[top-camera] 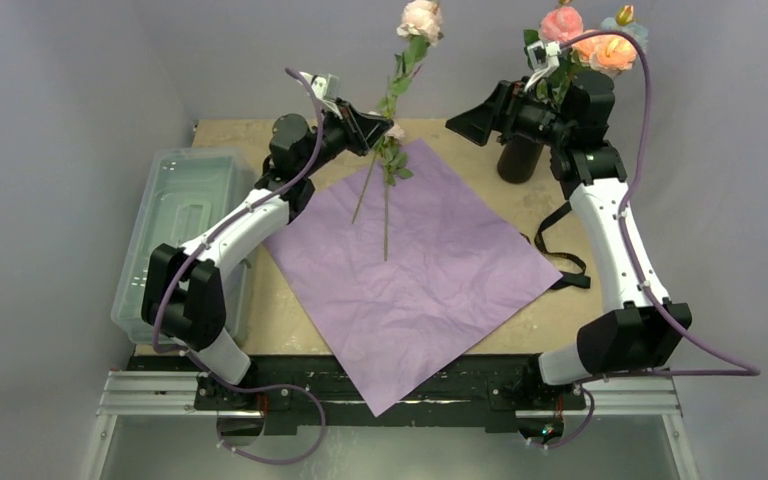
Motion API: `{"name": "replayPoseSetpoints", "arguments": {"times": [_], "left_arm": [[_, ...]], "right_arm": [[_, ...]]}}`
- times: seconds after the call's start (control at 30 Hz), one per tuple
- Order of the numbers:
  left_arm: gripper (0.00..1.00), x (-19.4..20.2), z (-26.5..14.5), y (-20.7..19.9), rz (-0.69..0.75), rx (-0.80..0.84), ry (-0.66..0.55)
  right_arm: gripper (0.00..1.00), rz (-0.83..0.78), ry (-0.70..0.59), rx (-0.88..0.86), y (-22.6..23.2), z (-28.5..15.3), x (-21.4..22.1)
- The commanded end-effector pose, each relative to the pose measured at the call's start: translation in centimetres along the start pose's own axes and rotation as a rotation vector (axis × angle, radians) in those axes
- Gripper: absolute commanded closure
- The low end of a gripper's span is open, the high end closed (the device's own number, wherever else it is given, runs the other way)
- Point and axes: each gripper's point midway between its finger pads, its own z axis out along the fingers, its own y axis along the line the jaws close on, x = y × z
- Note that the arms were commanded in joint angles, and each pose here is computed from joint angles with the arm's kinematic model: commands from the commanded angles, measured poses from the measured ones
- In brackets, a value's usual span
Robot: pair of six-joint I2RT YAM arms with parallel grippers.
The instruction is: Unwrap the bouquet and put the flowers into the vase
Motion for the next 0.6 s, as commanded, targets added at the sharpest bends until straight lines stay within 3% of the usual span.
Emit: {"name": "replayPoseSetpoints", "arguments": {"times": [0.0, 0.23, 0.43, 0.5, 0.57], "left_arm": [[1.00, -4.7, -0.4, -9.4, 0.008, 0.381, -0.107], [1.00, -3.9, -1.0, -14.8, -0.017, 0.584, -0.051], [1.00, -3.2, -1.5, -16.6, -0.063, 0.660, -0.010], [1.00, -3.2, -1.8, -16.9, -0.071, 0.685, -0.008], [1.00, -3.0, -2.0, -17.2, -0.082, 0.703, 0.004]], "right_arm": [[0.02, -0.010, -0.070, -0.178, 4.3, 0.4, -3.2], [0.02, 0.011, -0.095, -0.322, 7.0, 0.4, -5.0], [0.08, 0.009, -0.128, -0.402, 9.1, -0.3, -6.6], [0.13, 0.003, -0.131, -0.409, 9.5, -0.5, -6.9], [0.26, -0.001, -0.123, -0.420, 9.7, -0.6, -6.9]]}}
